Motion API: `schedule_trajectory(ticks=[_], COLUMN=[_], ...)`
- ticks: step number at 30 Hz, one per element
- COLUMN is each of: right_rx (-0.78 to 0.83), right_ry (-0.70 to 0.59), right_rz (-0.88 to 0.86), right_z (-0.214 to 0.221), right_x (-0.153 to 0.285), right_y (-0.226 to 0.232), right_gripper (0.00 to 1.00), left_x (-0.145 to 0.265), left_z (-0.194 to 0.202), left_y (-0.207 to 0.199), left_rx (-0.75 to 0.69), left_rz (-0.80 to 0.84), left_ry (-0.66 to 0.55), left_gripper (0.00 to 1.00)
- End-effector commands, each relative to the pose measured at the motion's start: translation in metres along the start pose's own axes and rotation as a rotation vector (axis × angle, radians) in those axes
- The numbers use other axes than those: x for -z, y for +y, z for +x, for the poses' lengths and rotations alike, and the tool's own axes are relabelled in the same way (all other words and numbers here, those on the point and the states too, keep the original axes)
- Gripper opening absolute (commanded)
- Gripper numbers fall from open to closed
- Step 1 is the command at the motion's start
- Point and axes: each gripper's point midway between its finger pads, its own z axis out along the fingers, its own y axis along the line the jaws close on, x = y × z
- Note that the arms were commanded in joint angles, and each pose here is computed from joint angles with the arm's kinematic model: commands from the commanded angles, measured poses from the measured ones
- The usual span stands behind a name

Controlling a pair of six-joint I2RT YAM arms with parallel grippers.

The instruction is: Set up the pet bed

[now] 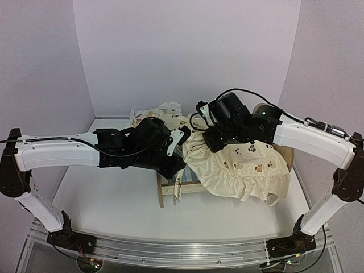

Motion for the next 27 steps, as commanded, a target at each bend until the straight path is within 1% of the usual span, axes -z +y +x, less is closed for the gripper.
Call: schedule_trajectory(ticks=[1, 3, 10, 17, 21, 23, 27], right_rx=[-0.029, -0.029, -0.03, -0.033, -0.031, -0.032, -0.033], right_ry=[-0.017, -0.016, -0.013, -0.012, -0.013, -0.015, -0.01], right_rz=[0.026, 0.026, 0.027, 0.002, 0.005, 0.004, -0.013], right_z=[-0.008, -0.008, -0.006, -0.005, -0.005, -0.005, -0.004], right_x=[0.001, 0.001, 0.001, 0.002, 0.004, 0.004, 0.003], right_y=[-0.009, -0.009, -0.009, -0.006, -0.007, -0.007, -0.004], right_gripper=[0.1, 0.1, 0.09, 0.09, 0.09, 0.09, 0.09], left_x=[0.016, 0.016, 0.025, 0.041, 0.041, 0.037, 0.035], left_z=[-0.016, -0.016, -0.025, -0.043, -0.042, -0.04, -0.037], left_y=[-0.003, -0.001, 0.001, 0.021, 0.003, 0.008, 0.039], left_rx=[0.006, 0.008, 0.014, 0.039, 0.008, 0.014, 0.042], left_rz=[0.004, -0.005, -0.021, -0.14, -0.043, -0.073, -0.253], left_ry=[-0.059, -0.061, -0.086, -0.156, -0.129, -0.12, -0.118], left_gripper=[0.03, 0.0, 0.0, 0.0, 0.02, 0.01, 0.0])
